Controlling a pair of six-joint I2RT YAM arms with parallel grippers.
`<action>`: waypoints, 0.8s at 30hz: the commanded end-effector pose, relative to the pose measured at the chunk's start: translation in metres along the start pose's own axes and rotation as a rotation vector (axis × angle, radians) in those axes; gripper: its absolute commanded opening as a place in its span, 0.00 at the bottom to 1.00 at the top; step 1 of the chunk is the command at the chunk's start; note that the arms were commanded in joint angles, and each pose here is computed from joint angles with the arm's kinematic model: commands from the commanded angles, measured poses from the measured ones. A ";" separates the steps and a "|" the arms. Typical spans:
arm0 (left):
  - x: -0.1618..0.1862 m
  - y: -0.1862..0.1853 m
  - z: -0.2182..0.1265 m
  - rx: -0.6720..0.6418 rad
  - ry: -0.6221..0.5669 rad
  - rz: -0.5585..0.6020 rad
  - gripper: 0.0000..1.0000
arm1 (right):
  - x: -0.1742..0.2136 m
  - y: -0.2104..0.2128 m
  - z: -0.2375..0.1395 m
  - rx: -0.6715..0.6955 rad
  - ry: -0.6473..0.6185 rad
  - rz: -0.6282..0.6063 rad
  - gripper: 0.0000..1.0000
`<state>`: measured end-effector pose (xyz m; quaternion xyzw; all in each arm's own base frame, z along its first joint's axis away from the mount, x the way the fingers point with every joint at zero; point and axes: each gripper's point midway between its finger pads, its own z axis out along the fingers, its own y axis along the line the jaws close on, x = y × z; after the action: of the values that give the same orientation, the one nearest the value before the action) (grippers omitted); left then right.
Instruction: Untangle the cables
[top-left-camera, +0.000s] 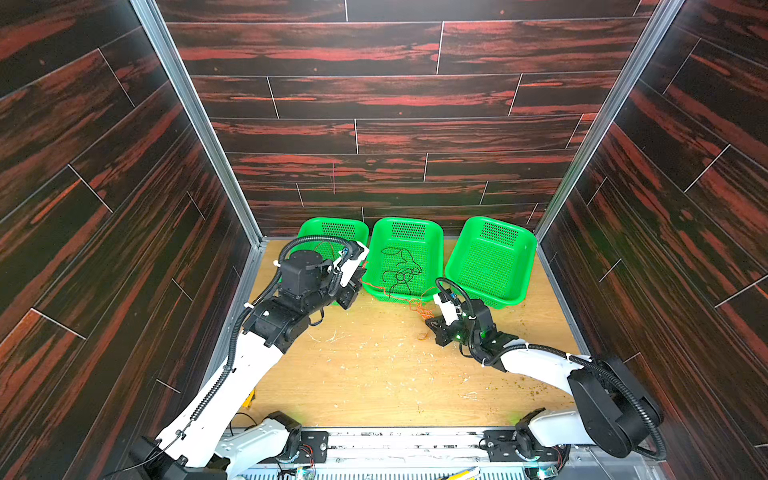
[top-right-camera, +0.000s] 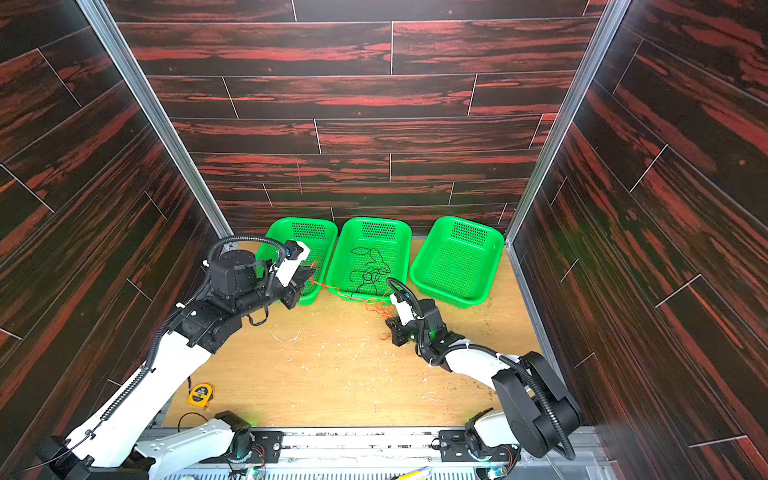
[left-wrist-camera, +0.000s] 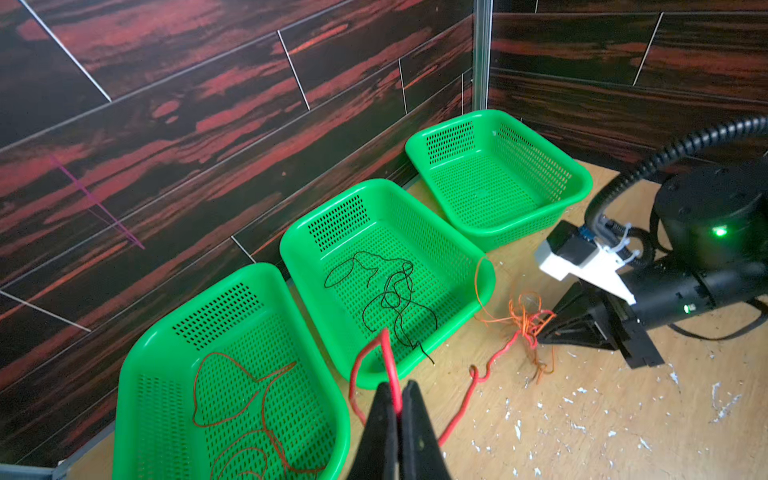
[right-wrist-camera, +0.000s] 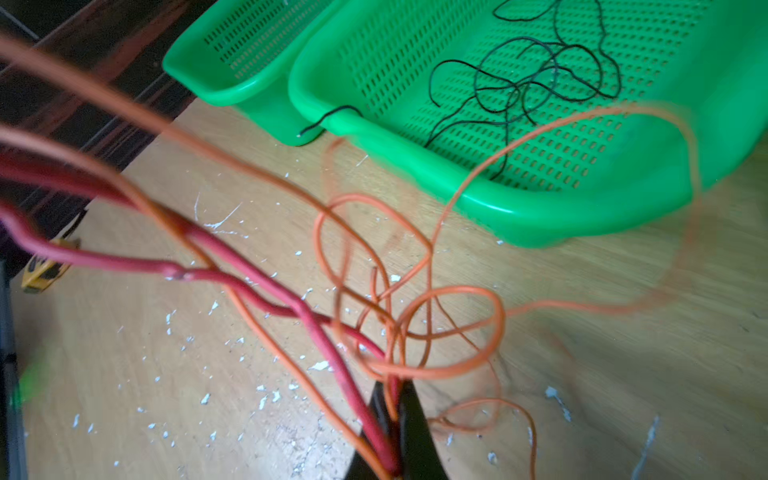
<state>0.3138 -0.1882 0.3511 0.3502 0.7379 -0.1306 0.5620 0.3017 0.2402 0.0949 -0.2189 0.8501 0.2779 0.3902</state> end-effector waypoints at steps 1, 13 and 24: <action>-0.056 0.041 -0.042 -0.188 -0.180 0.075 0.00 | 0.070 -0.050 -0.009 0.224 0.245 0.127 0.00; -0.049 0.004 -0.035 0.030 -0.193 0.118 0.00 | 0.077 -0.022 -0.003 0.061 0.311 0.094 0.22; -0.028 -0.022 -0.021 0.168 -0.163 0.098 0.00 | 0.016 0.021 -0.032 -0.102 0.100 -0.112 0.43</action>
<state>0.2932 -0.1965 0.3764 0.4021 0.6760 -0.1826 0.5899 0.2610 0.2250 0.0752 -0.2630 0.8689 0.2760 0.3157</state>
